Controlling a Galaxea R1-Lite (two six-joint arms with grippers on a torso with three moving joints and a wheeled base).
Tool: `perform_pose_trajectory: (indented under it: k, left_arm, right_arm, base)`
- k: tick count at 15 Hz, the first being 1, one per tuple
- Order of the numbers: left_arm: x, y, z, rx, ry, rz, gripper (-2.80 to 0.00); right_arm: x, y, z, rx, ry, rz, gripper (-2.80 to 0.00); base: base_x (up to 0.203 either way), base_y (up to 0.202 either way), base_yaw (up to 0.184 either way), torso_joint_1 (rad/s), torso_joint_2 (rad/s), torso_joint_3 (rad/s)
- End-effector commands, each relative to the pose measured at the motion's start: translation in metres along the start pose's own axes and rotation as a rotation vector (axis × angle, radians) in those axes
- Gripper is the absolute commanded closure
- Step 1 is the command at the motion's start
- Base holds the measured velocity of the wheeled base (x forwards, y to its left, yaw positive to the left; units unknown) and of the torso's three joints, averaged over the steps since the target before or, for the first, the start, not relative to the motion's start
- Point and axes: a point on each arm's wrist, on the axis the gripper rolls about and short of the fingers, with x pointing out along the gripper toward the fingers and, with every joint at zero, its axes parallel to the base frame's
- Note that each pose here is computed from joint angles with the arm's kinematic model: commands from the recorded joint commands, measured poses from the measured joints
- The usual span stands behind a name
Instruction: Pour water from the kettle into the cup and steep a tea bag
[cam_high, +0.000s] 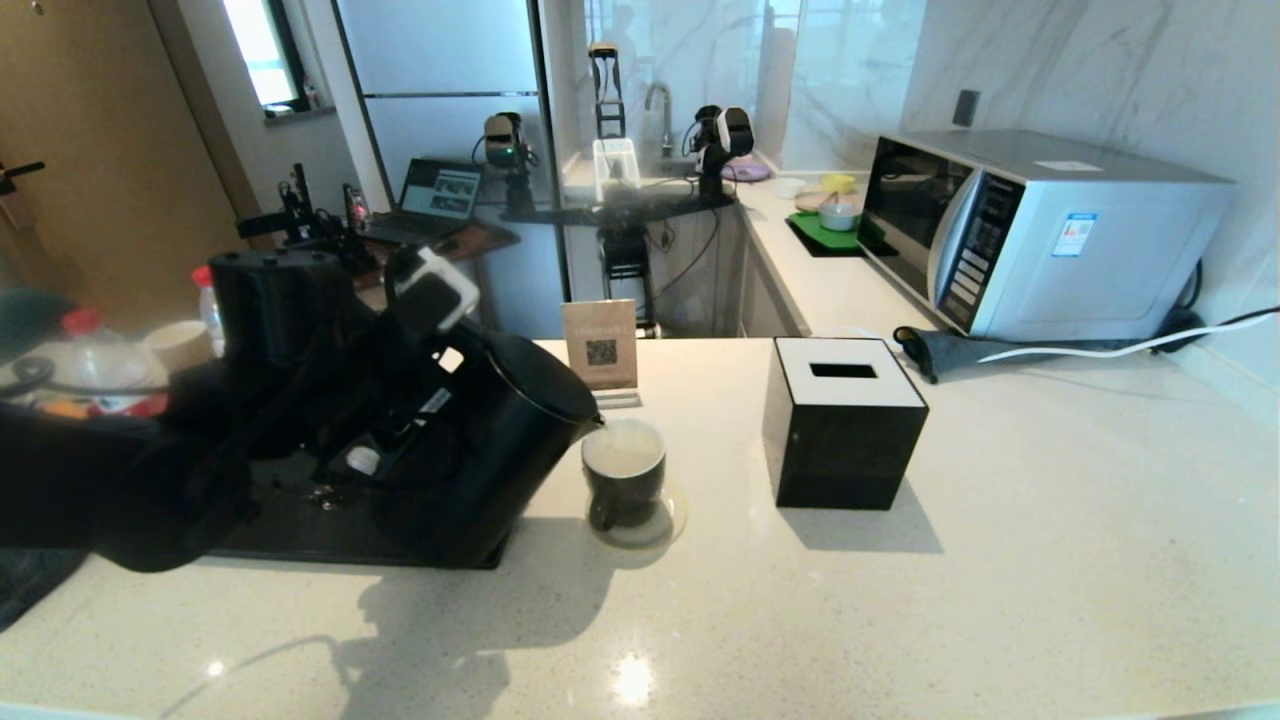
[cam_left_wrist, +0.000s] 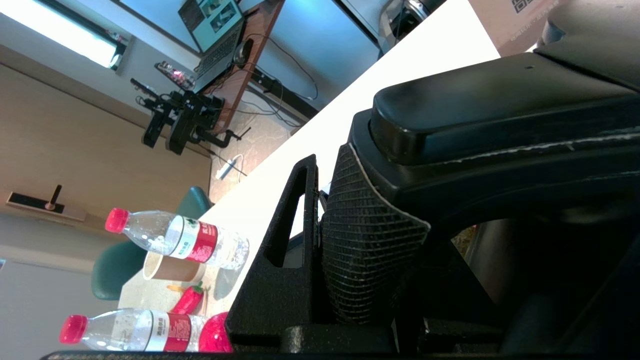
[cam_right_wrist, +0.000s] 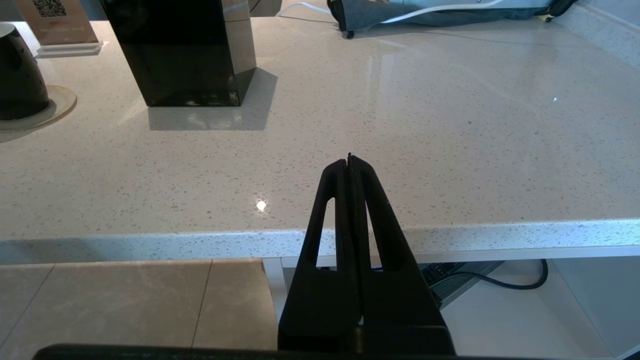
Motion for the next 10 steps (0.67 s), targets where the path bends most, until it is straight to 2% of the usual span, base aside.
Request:
perform_pose_trajectory:
  k: [1, 10]
  left_arm:
    - [-0.0017, 0.0018, 0.0014, 0.0, -0.007, 0.008, 0.0]
    - [-0.0037, -0.0032, 0.0071, 0.015, -0.004, 0.021, 0.0]
  right_arm:
    - [0.0001, 0.0, 0.0, 0.0, 0.001, 0.0, 0.0]
    - [0.0001, 0.0, 0.0, 0.0, 0.001, 0.0, 0.0]
  base:
    - [0.0, 0.0, 0.0, 0.0, 0.0, 0.0]
    - [0.0, 0.0, 0.0, 0.0, 0.0, 0.0]
